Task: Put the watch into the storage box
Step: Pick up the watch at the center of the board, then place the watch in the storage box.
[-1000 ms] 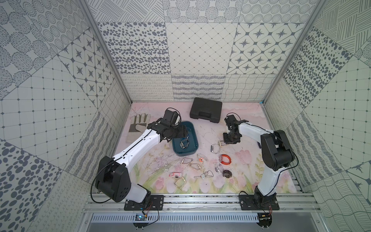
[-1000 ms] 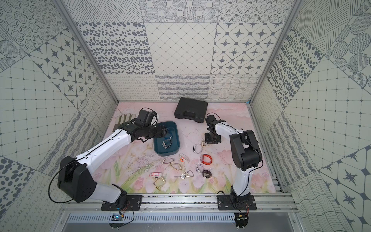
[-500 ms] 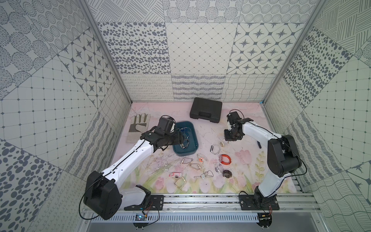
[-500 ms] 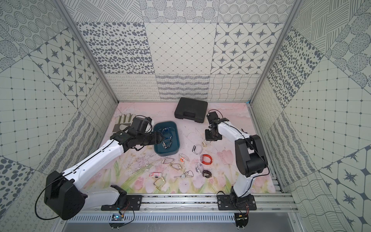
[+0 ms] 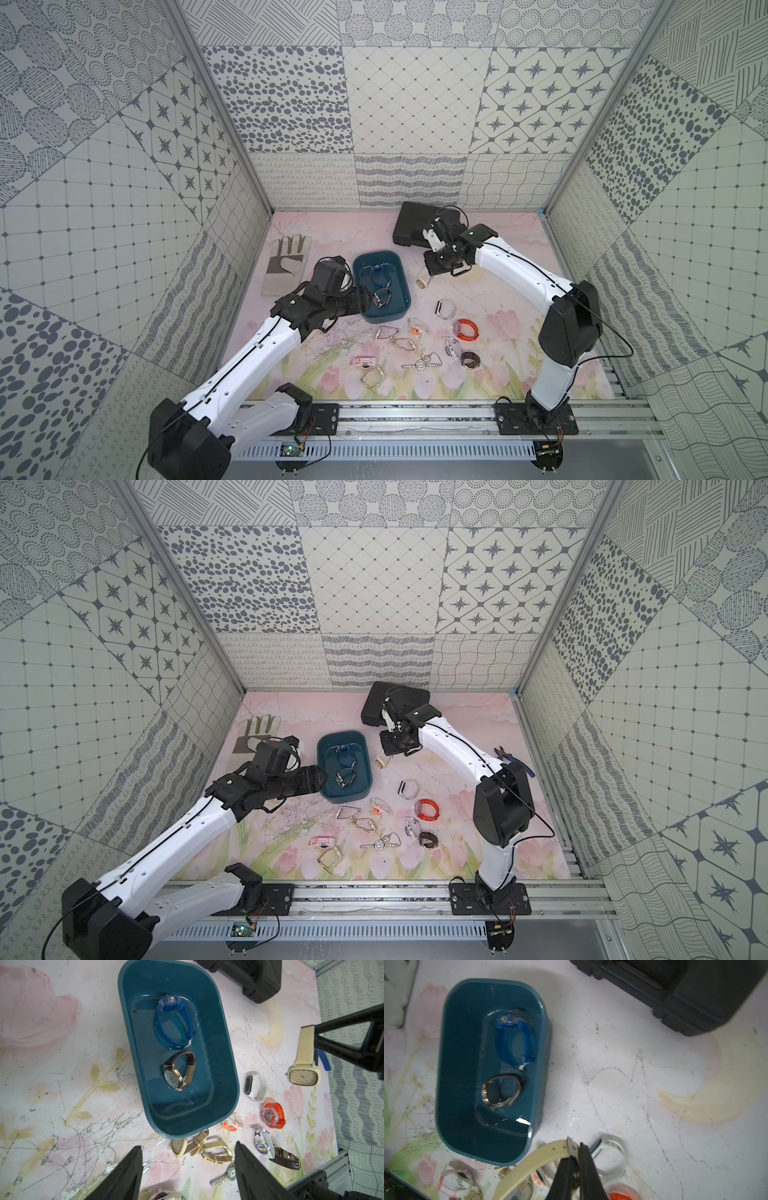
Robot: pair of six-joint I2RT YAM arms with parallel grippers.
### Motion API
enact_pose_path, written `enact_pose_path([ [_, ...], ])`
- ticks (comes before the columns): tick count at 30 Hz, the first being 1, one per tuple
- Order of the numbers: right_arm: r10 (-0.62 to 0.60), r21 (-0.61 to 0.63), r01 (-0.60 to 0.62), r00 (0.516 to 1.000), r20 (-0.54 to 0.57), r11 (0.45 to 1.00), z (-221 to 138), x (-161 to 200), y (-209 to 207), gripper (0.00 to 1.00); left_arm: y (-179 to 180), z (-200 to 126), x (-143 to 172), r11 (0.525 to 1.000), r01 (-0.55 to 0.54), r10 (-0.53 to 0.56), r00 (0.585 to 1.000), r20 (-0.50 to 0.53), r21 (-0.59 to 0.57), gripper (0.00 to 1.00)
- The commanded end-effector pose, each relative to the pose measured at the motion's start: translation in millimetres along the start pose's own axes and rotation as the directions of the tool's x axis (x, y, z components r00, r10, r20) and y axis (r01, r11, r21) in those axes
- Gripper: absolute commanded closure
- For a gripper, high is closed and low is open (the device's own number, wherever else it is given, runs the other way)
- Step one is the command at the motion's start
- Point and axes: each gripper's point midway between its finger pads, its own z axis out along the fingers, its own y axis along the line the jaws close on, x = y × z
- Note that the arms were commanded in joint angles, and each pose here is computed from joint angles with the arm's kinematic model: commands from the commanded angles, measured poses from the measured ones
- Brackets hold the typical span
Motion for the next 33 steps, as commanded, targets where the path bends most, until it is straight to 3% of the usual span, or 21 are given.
enact_pose_path([
  [1, -0.059, -0.053, 0.057, 0.997, -0.041, 0.997, 15.3, -7.1, 33.7, 0.99, 15.0, -9.4, 1.7, 0.997, 0.033, -0.031, 0.999, 0.035, -0.064, 0.27],
  [12, -0.254, -0.192, 0.241, 0.966, -0.043, 0.951, 70.3, -41.9, 115.6, 0.99, 19.4, -32.1, -1.9, 0.996, 0.036, -0.028, 0.995, 0.096, -0.079, 0.28],
  [25, -0.524, -0.207, 0.514, 0.852, 0.006, 0.833, 109.1, -43.0, 133.1, 0.99, 18.6, -40.2, -3.7, 0.997, 0.031, -0.023, 0.992, 0.121, -0.068, 0.28],
  [33, -0.582, -0.209, 0.576, 0.812, 0.039, 0.79, 128.0, -38.9, 147.4, 0.98, 18.6, -40.1, -3.0, 0.997, 0.025, -0.016, 0.993, 0.12, -0.067, 0.29],
])
